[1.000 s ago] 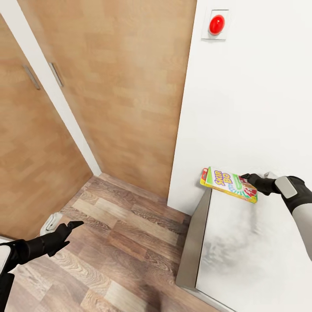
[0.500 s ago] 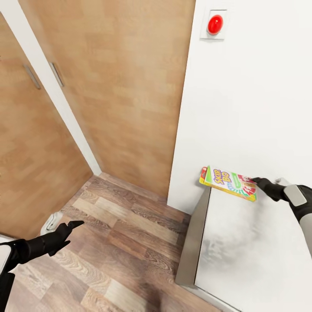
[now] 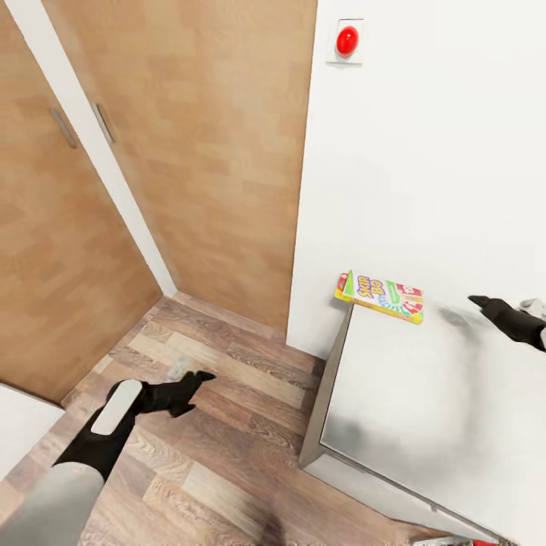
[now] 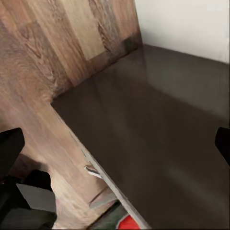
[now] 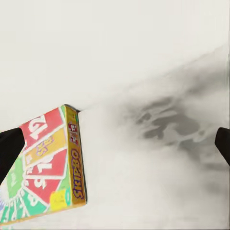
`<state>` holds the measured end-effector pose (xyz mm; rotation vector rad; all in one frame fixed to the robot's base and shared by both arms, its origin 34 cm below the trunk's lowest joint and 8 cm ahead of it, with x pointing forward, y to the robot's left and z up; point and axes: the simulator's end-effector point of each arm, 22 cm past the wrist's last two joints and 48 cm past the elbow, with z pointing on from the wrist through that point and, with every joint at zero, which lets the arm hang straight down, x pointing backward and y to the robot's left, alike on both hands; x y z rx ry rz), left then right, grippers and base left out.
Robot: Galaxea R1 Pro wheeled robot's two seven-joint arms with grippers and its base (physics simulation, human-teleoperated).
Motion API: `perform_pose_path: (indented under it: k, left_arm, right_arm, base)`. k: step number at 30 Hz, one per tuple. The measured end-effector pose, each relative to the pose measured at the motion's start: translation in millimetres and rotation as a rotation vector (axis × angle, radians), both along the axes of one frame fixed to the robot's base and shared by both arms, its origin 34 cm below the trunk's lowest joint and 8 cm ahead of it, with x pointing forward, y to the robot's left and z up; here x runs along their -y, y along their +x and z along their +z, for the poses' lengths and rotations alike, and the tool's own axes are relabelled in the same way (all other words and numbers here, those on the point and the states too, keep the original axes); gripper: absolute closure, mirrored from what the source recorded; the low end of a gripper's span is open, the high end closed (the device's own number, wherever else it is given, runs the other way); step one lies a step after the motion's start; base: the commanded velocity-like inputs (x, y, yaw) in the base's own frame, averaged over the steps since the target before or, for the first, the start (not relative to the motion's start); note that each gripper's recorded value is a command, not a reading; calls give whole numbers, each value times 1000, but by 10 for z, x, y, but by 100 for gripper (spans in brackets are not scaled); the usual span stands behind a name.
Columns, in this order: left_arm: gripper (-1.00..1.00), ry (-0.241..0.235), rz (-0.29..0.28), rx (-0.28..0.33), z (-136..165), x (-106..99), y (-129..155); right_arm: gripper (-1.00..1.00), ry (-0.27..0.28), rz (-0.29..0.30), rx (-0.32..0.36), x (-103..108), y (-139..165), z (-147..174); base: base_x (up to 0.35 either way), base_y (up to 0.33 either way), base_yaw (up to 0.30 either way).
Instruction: Put all the toys in the child's room - the three board games (two on the bed and one on the table), the two jigsaw puzzles on the table, and the tennis ball on the table - inside the toy box on the table in the child's room.
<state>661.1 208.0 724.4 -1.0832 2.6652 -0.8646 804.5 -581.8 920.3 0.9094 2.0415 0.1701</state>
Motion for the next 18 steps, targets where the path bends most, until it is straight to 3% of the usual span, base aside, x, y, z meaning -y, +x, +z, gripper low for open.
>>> perform_pose_path:
  k: [1,3,5,6,9,12,14,18]
  left_arm:
    - [-100,-13,-23,12,-24,145,75]
    - [-100,-78,-95,107,70,566,367]
    - [-100,-98,-104,170,145,687,528]
    - [-100,-95,-101,191,156,700,579]
    - [-100,-11,-86,284,106,607,730]
    - [-100,42,-70,315,-47,484,663]
    - [-100,34,-72,339,-120,470,584]
    - [-100,-35,-68,402,-60,477,541]
  right_arm:
    - [-100,-10,18,20,-40,-37,108]
    - [-100,-75,107,109,-358,-206,568]
    - [-100,-107,165,145,-642,-353,752]
    - [-100,-110,182,142,-719,-404,758]
    - [-100,-102,240,111,-944,-522,752]
    - [-100,-101,272,94,-1047,-561,763]
    - [-100,-115,286,94,-1052,-547,838]
    - [-100,-155,297,87,-944,-551,947]
  base:
    - [-83,-15,-147]
    - [-48,-8,-204]
    - [-25,-4,-246]
    - [-14,-2,-268]
    - [-9,-2,-278]
    - [-4,-1,-290]
    - [-1,0,-295]
    - [0,0,-297]
